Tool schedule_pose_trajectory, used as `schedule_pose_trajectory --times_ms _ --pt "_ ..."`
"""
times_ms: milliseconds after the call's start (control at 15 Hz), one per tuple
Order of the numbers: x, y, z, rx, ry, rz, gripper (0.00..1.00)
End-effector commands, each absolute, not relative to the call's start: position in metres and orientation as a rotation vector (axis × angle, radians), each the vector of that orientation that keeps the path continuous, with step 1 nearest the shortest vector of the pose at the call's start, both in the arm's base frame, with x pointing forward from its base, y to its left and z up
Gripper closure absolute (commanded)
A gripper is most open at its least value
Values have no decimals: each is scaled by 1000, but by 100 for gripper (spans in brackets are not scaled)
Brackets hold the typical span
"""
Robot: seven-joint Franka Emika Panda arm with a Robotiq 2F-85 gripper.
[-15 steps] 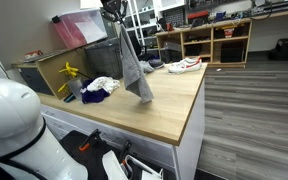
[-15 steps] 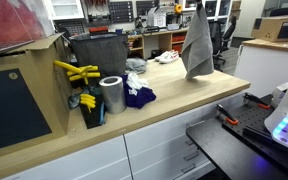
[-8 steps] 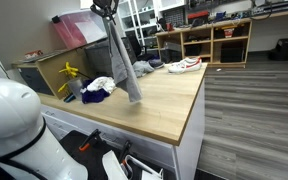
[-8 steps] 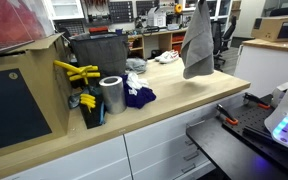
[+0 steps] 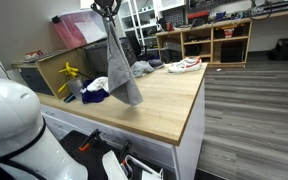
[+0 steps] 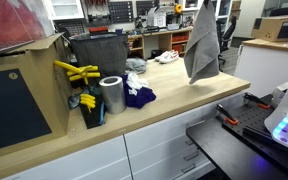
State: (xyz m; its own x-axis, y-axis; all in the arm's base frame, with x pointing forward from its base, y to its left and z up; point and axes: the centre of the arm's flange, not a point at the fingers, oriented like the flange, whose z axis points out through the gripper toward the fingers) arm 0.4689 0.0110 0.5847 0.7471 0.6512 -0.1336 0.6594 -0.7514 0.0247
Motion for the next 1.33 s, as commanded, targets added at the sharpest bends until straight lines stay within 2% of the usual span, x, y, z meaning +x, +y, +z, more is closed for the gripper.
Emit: schedule_pose_trajectory --times_ms 0,600,1000,1267 --pt "495 -3 548 2876 923 -139 99" --pt "579 -21 420 2932 666 -90 99" --pt "622 -28 398 2813 502 85 99" --pt "648 -34 396 2790 231 119 99"
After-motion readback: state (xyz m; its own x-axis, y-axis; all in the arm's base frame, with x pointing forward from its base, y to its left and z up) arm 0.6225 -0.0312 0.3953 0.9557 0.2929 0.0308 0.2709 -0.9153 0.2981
